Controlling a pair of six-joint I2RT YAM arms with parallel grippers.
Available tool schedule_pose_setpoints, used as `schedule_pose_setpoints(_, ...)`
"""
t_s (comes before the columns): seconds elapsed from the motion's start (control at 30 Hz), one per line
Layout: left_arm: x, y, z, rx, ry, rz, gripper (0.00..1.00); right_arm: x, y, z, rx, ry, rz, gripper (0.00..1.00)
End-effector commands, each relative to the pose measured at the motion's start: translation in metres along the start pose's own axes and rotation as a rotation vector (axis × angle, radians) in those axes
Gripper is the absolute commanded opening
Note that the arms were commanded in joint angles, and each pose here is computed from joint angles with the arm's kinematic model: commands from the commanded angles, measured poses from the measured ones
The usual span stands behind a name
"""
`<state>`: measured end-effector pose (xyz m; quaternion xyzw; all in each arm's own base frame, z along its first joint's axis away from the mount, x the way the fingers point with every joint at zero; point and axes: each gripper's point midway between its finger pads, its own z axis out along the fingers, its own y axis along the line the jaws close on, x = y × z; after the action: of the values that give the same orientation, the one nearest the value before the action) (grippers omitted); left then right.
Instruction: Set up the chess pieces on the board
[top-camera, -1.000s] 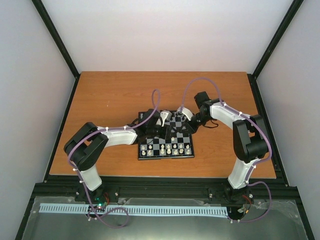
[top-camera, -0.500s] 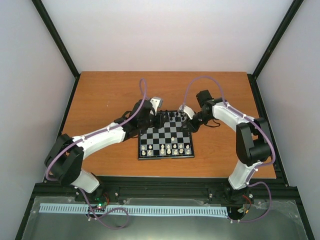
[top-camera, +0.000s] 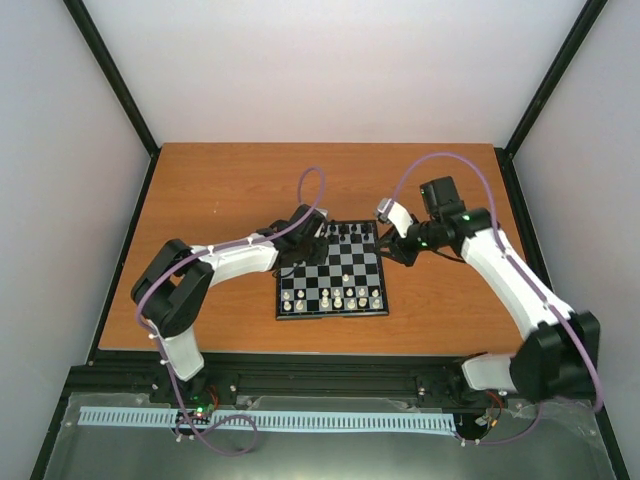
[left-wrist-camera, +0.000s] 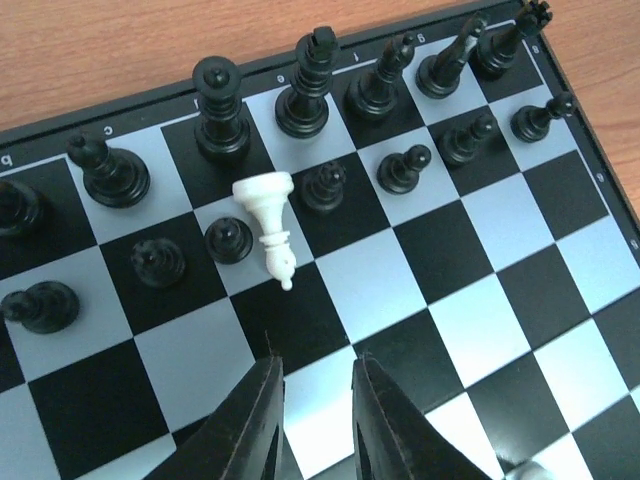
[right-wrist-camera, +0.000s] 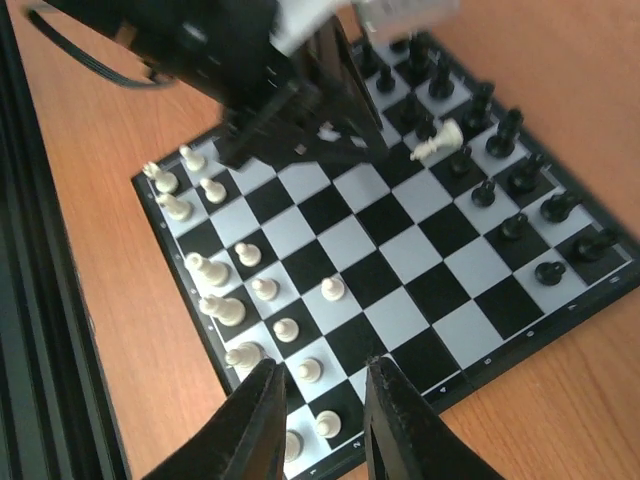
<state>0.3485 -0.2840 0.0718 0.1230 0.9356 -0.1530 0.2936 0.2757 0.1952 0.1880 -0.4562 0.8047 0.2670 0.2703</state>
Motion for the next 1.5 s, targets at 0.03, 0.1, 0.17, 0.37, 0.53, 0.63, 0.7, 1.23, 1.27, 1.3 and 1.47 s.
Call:
schedule_pose_setpoints(0.03,-0.023,0.001,0.009,-0.038,-0.039,-0.020,0.22,0.005,0.027,-0.028,0.027,-0.068,0.034,0.25)
schedule_pose_setpoints(0.1,-0.024,0.003,0.014,-0.055,-0.032,-0.023,0.22,0.010,0.034,-0.029,0.024,-0.095,0.037,0.26)
schedule_pose_setpoints(0.17,-0.024,0.004,0.018,-0.070,-0.027,-0.024,0.22,0.015,0.035,-0.028,0.038,-0.109,0.024,0.26)
schedule_pose_setpoints(0.37,-0.026,0.009,0.023,-0.108,-0.024,-0.022,0.22,0.023,0.032,-0.022,0.044,-0.087,0.023,0.26)
schedule_pose_setpoints(0.53,-0.026,0.010,0.030,-0.116,-0.013,-0.014,0.21,0.025,0.033,-0.021,0.040,-0.083,0.020,0.27)
schedule_pose_setpoints(0.63,-0.026,0.010,0.035,-0.124,-0.002,-0.012,0.20,0.025,0.033,-0.021,0.043,-0.082,0.017,0.27)
schedule_pose_setpoints(0.7,-0.026,0.010,0.037,-0.130,0.005,-0.012,0.19,0.026,0.033,-0.021,0.045,-0.082,0.015,0.27)
schedule_pose_setpoints(1.23,-0.022,0.011,0.048,-0.140,0.031,-0.017,0.18,0.028,0.034,-0.020,0.037,-0.074,0.014,0.28)
schedule_pose_setpoints(1.27,-0.023,0.010,0.049,-0.140,0.032,-0.017,0.18,0.028,0.033,-0.020,0.038,-0.073,0.013,0.28)
schedule_pose_setpoints(1.3,-0.023,0.011,0.049,-0.143,0.032,-0.016,0.18,0.029,0.034,-0.019,0.036,-0.071,0.016,0.28)
schedule_pose_setpoints(1.47,-0.022,0.011,0.052,-0.149,0.040,-0.014,0.18,0.029,0.033,-0.019,0.037,-0.069,0.016,0.28)
